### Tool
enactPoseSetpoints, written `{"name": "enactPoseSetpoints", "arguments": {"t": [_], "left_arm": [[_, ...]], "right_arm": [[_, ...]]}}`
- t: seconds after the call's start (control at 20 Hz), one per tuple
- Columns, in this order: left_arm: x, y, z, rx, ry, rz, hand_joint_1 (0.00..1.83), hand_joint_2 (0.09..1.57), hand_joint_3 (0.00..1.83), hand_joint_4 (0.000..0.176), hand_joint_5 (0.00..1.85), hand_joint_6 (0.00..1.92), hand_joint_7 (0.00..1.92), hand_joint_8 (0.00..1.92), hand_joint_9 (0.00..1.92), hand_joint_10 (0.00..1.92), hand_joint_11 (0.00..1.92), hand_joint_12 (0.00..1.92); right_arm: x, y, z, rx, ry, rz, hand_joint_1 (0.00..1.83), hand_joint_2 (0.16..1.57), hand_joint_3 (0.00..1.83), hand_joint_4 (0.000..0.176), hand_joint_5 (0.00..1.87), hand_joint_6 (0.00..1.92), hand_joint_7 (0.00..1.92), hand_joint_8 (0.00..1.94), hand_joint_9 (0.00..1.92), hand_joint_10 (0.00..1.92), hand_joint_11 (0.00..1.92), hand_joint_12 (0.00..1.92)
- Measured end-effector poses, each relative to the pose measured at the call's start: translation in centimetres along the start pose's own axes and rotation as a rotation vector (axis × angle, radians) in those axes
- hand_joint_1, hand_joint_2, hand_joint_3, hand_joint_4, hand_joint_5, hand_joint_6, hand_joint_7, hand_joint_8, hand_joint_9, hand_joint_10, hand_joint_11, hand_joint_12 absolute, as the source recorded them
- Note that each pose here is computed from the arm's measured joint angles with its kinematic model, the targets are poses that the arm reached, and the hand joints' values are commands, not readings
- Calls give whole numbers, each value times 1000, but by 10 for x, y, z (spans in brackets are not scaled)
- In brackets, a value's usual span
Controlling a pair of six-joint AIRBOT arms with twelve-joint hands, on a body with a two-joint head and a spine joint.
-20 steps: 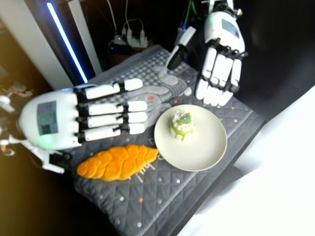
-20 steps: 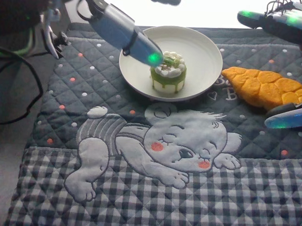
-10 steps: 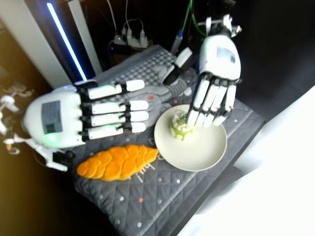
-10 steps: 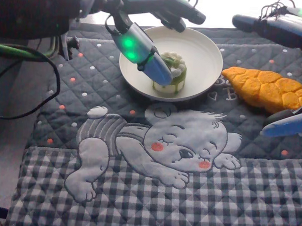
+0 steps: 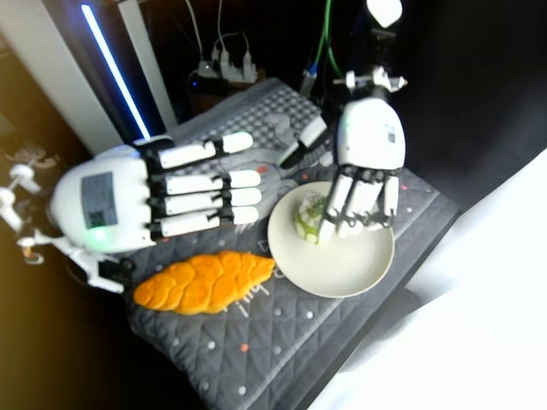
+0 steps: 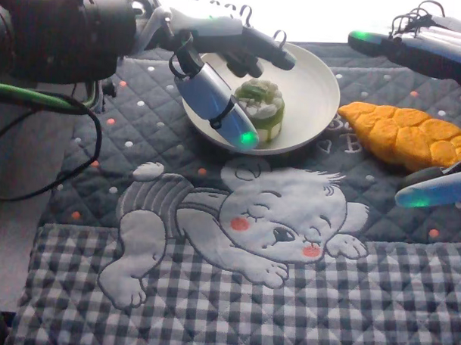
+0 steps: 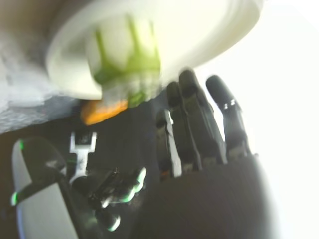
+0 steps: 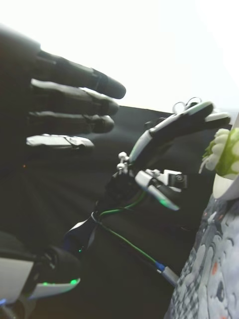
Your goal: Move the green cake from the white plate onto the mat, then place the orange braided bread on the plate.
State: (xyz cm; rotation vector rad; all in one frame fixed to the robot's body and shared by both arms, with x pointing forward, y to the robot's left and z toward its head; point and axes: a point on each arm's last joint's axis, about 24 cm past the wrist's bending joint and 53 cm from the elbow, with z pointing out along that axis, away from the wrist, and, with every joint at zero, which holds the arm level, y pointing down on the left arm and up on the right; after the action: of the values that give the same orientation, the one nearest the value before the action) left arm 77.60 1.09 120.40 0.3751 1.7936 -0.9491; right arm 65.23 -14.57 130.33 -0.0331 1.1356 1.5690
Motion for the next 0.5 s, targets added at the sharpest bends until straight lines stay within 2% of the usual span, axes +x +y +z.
{"name": "enactPoseSetpoints", "arguments": {"t": [0.05, 0.15, 0.25, 0.3, 0.35, 0.4, 0.45, 0.5], "left_arm": [[2, 3, 0, -9, 2, 0, 578, 708, 5, 176, 312, 0, 579, 1, 550, 4, 0, 1110], [4, 7, 1, -19, 3, -8, 584, 714, 4, 176, 325, 5, 582, 2, 540, 3, 0, 1112], [3, 9, 2, -26, 0, -12, 606, 746, 13, 176, 366, 16, 610, 11, 568, 14, 0, 1169], [3, 9, 2, -26, -1, -17, 603, 786, 17, 176, 411, 26, 672, 32, 638, 49, 0, 1319], [3, 9, 3, -24, -2, -22, 674, 866, 12, 176, 556, 48, 754, 376, 511, 631, 0, 1523], [3, 7, 3, -22, -2, -27, 717, 910, 8, 176, 666, 63, 750, 680, 425, 1059, 6, 1715], [3, 8, 4, -23, -3, -30, 755, 926, 4, 176, 734, 70, 762, 903, 409, 1314, 54, 1838], [4, 8, 5, -23, -4, -43, 823, 933, 2, 176, 816, 77, 865, 990, 458, 1355, 72, 1862]], "right_arm": [[0, 0, 0, 0, 0, 2, 637, 748, 1, 161, 140, 0, 294, 4, 239, 4, 0, 575], [1, 0, 0, -1, 2, 1, 623, 769, 8, 164, 150, 3, 303, 5, 261, 10, 30, 591], [2, 1, 0, -3, 3, 5, 587, 801, 2, 154, 141, 0, 320, 0, 272, 3, 17, 614], [3, 2, 0, -4, 5, 5, 581, 797, 0, 158, 146, 1, 315, 0, 267, 0, 9, 617], [3, 2, 0, -4, 7, 5, 569, 810, 2, 148, 136, 0, 293, 0, 257, 0, 1, 613], [3, 2, 0, -4, 7, 5, 562, 812, 2, 142, 140, 2, 297, 3, 255, 0, 0, 611], [3, 2, 0, -4, 6, 5, 541, 829, 9, 144, 141, 3, 304, 6, 257, 1, 0, 608], [4, 2, 1, -5, 7, 6, 561, 837, 5, 141, 149, 2, 304, 3, 252, 0, 0, 542]]}}
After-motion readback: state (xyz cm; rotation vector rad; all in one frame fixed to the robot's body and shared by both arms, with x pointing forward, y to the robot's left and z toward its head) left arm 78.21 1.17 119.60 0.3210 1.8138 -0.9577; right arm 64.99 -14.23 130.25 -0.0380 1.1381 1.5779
